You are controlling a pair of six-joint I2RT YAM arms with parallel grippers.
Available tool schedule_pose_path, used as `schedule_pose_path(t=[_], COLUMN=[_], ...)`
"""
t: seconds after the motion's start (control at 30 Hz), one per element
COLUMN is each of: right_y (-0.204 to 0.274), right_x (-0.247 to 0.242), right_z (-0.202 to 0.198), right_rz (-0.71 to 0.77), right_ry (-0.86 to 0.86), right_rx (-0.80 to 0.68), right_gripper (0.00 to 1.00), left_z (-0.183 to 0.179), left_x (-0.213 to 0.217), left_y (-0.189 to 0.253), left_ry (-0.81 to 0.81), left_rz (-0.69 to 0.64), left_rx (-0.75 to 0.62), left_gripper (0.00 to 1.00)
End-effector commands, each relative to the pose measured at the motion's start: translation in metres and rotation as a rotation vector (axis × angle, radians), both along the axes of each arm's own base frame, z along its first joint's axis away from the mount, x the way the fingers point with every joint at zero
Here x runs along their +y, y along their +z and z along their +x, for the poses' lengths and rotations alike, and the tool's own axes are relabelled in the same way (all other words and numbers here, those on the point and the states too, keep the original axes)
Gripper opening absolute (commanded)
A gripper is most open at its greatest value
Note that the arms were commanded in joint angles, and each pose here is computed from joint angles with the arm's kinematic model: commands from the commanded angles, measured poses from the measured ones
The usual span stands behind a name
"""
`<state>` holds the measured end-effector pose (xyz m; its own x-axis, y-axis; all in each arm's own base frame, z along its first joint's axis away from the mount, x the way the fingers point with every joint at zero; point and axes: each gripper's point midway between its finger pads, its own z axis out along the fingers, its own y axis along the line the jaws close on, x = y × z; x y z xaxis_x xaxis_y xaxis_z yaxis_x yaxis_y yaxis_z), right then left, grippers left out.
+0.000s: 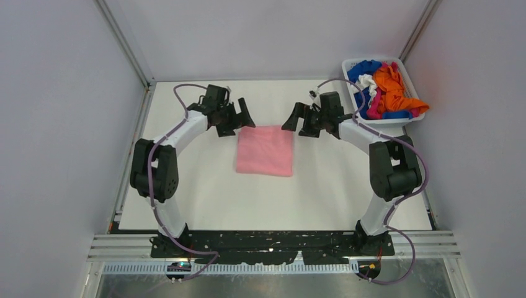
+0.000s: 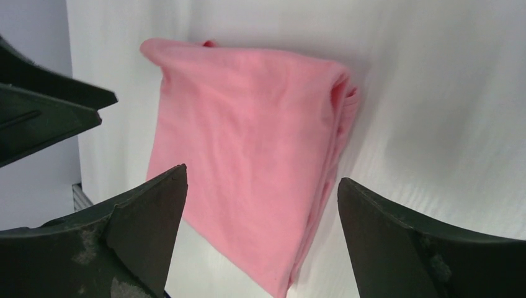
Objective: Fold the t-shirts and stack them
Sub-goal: Fold the long partially folded tshirt into a neat square, then smooth out wrinkles on the folded tshirt
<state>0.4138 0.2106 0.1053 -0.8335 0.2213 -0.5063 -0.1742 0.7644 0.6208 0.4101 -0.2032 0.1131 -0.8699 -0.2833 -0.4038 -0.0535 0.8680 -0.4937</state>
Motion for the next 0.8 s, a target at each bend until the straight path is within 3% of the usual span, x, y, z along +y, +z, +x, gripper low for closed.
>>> schedule_pose_path(t=[0.0,0.1,0.33,0.53,0.63,0.77], right_y=[0.034,0.037,0.003,-0.033,-0.029,0.005], right_x=[0.037,0.048,0.058,0.053,0.051,0.046], right_z=[-0.011,0.001,0.04,0.053,0.054,0.049], right_rz=[0.127,0.167,0.171,0.112,0.094,0.075], right_ry=[0.129,0.128,0.086,0.039,0.037,0.054], right_rx=[-0.086,-0.099,-0.053,0.005,-0.002,-0.066], right_gripper=[0.96,0.96,0.95,0.95,0.95,0.95], left_z=[0.014,0.027,0.061,0.053,0.047,0.053], left_x=[-0.036,-0.045,-0.04,-0.029,-0.023,-0.022], left_y=[0.032,0.025,-0.029,-0.063,-0.06,-0.012], left_ry=[-0.084,-0.086,0.019,0.086,0.096,0.074], left_rz=[-0.167,-0.187,-0.075,-0.006,0.0,-0.018], left_rx=[-0.094,-0.085,0.047,0.188,0.201,0.088], left_gripper=[1.0,1.0,1.0,1.0,1.0,1.0])
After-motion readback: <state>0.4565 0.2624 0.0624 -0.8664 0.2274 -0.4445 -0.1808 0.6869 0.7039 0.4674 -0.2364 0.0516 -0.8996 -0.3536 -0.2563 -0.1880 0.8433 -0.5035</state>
